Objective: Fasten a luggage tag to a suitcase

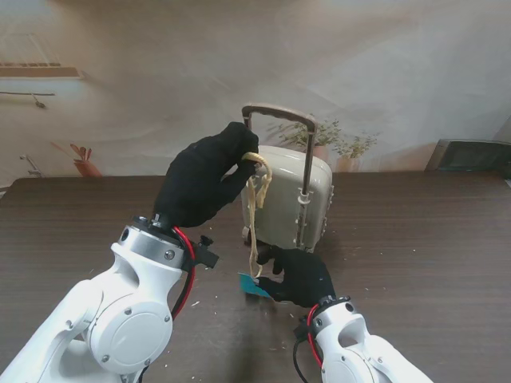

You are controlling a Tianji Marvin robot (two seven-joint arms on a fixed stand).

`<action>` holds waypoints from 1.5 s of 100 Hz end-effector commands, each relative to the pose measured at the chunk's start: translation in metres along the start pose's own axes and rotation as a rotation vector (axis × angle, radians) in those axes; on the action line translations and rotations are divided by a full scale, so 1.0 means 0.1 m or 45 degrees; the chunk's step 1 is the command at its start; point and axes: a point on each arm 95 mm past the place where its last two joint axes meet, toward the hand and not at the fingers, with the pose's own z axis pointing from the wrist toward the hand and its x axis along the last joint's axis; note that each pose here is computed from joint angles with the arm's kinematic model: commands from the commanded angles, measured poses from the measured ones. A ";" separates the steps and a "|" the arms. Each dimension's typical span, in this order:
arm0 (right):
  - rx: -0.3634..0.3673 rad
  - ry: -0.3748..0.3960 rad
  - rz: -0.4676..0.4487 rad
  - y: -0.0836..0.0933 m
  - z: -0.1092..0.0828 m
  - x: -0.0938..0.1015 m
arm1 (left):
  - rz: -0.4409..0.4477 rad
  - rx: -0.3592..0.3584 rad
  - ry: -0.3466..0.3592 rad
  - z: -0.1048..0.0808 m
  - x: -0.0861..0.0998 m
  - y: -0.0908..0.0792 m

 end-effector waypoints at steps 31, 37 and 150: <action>0.009 -0.009 -0.022 -0.07 0.08 -0.06 | -0.011 0.018 0.037 0.01 0.11 -0.09; 0.010 -0.010 -0.020 -0.08 0.10 -0.06 | -0.012 0.017 0.038 0.01 0.11 -0.09; 0.047 0.075 0.074 0.24 -0.08 0.23 | 0.047 0.009 -0.030 0.05 0.00 -0.14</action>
